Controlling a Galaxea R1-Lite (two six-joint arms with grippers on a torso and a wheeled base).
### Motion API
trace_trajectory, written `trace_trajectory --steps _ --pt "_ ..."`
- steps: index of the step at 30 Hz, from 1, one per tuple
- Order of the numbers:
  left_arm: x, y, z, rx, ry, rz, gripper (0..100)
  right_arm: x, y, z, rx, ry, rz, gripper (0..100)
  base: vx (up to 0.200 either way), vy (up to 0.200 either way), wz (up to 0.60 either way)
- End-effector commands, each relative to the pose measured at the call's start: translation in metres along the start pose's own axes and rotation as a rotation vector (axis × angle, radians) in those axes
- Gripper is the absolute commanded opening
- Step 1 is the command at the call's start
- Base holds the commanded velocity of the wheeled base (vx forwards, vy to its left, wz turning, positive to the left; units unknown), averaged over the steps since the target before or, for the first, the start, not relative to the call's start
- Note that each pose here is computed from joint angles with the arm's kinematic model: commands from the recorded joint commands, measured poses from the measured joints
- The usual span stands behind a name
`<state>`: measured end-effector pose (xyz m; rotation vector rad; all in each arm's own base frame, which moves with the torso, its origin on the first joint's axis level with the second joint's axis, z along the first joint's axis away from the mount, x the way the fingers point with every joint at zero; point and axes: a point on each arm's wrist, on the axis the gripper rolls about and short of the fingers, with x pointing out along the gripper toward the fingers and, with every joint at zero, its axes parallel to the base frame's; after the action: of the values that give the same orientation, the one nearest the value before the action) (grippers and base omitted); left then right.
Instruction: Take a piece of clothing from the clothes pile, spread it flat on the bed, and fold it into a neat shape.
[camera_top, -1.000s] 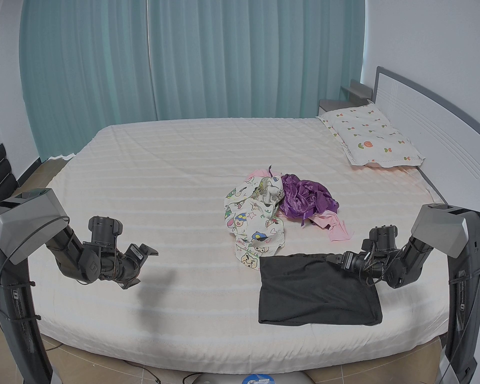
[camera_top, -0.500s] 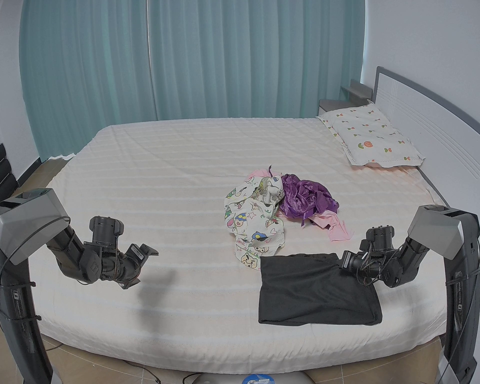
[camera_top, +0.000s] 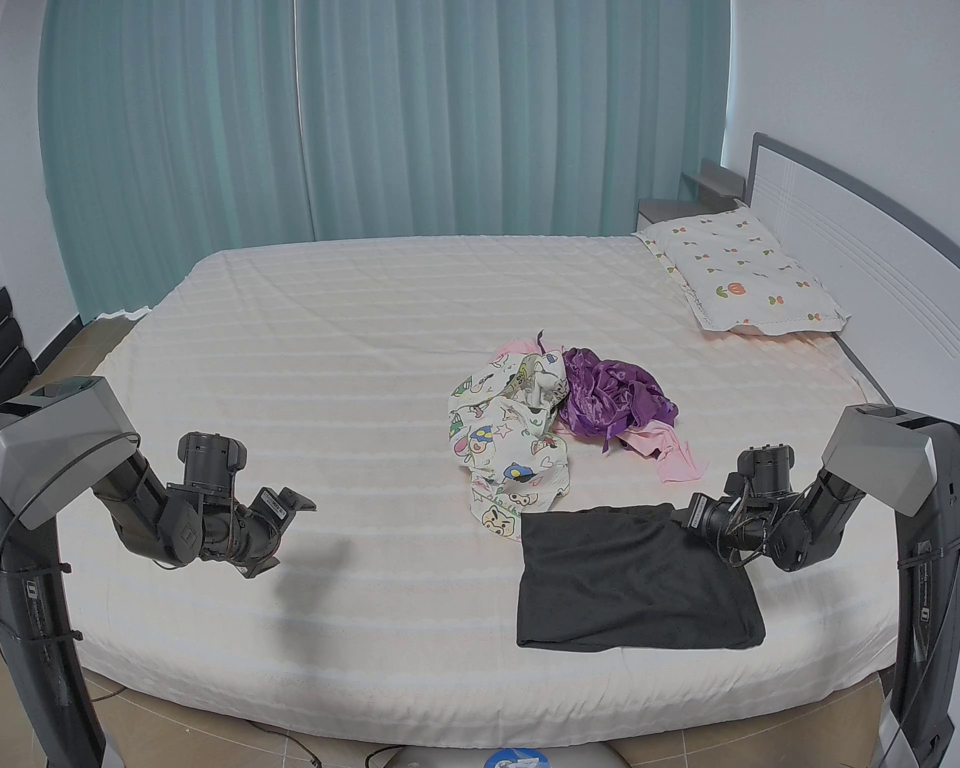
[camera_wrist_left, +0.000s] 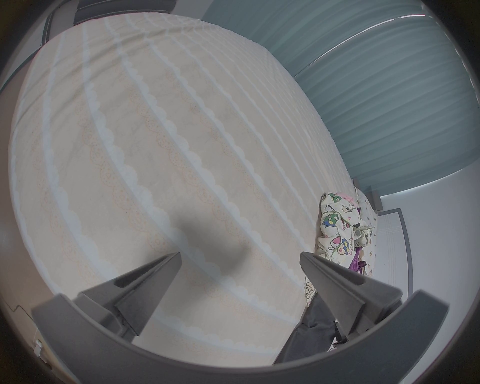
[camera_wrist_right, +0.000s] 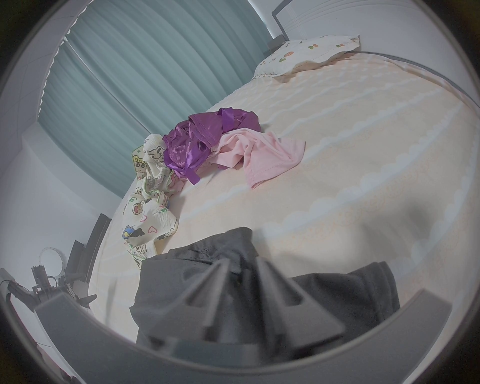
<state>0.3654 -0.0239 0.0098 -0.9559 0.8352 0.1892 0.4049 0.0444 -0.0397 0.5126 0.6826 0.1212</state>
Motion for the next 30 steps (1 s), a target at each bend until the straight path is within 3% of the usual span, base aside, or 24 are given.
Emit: trace_trajectory --steps 1,3,11,15,17,18,21,24,26,27,30 --pt "0.000 0.000 0.000 0.000 0.000 0.001 100 -0.002 -0.001 0.002 -0.002 -0.019 -0.024 100 0.000 0.000 0.00" --pt "0.000 0.000 0.000 -0.002 0.000 0.001 100 -0.005 -0.002 0.006 0.001 -0.055 -0.058 100 0.000 0.000 0.00" --pt "-0.004 0.004 -0.004 0.000 0.014 -0.003 100 -0.058 0.010 0.024 0.005 -0.156 -0.036 100 0.000 0.000 0.00" --pt "-0.034 -0.002 -0.012 0.039 -0.055 -0.118 100 -0.125 0.021 0.029 0.026 -0.230 -0.016 100 0.000 0.000 0.00" --pt "-0.037 -0.004 -0.013 0.046 -0.061 -0.131 100 -0.131 0.022 0.029 0.026 -0.238 -0.015 100 0.000 0.000 0.00" --pt "-0.060 -0.013 -0.017 0.083 -0.122 -0.234 100 -0.167 0.028 0.027 0.019 -0.294 0.004 100 0.000 0.000 0.00" --pt "-0.088 -0.022 -0.015 0.198 -0.215 -0.326 100 -0.211 0.036 0.019 -0.006 -0.353 0.033 100 0.000 0.000 0.00" --pt "-0.117 -0.028 -0.015 0.282 -0.279 -0.369 100 -0.248 0.044 0.014 -0.026 -0.419 0.068 100 0.000 0.000 0.00" --pt "-0.119 -0.028 -0.015 0.284 -0.281 -0.371 100 -0.250 0.045 0.014 -0.026 -0.423 0.070 100 0.000 0.000 0.00" --pt "-0.152 -0.028 -0.022 0.306 -0.319 -0.419 100 -0.274 0.047 0.006 -0.058 -0.469 0.087 100 0.000 0.000 0.00" --pt "-0.181 -0.023 -0.030 0.338 -0.359 -0.454 100 -0.297 0.046 -0.007 -0.134 -0.510 0.080 100 0.000 0.000 0.00"
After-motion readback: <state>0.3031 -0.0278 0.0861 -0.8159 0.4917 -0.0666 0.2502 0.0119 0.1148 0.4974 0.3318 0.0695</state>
